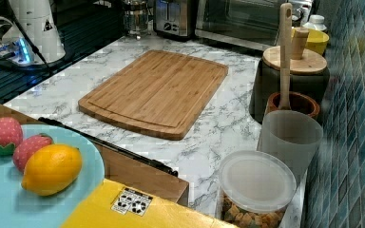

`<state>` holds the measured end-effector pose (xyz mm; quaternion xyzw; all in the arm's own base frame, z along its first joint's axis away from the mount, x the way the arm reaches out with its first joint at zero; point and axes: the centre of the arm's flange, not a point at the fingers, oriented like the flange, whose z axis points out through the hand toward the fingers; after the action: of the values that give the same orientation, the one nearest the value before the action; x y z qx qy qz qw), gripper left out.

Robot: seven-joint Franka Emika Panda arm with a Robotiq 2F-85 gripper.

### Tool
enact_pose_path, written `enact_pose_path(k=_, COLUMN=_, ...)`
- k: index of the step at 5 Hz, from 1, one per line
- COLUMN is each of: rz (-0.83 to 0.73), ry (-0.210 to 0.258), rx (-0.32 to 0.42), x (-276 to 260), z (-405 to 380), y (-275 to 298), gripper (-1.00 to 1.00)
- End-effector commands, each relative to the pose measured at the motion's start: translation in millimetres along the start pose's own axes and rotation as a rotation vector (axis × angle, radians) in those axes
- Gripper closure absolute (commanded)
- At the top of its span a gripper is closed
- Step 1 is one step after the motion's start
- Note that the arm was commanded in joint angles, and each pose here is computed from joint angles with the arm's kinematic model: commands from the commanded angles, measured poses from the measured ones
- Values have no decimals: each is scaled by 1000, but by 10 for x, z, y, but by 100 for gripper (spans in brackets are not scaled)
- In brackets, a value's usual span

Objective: Turn on the toaster.

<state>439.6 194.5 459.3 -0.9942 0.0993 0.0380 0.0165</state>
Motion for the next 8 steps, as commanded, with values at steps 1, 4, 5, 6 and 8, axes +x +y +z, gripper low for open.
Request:
enact_pose_path(k=1, rz=-105, ry=-57, rx=-45, x=-573, z=225, y=-333, gripper=100)
enact_pose_path(k=4, rz=-280, ry=-82, rx=-9, x=-1148, z=329, y=-552, gripper=100)
enact_pose_path(k=5, rz=-363, ry=-112, rx=-4, x=-1311, z=391, y=-665, gripper=100)
enact_pose_path(k=6, rz=-406, ry=-124, rx=5, x=-1426, z=463, y=-700, gripper=100)
enact_pose_path(k=8, rz=-428, ry=-100, rx=73, x=-1489, z=524, y=-655, gripper=100)
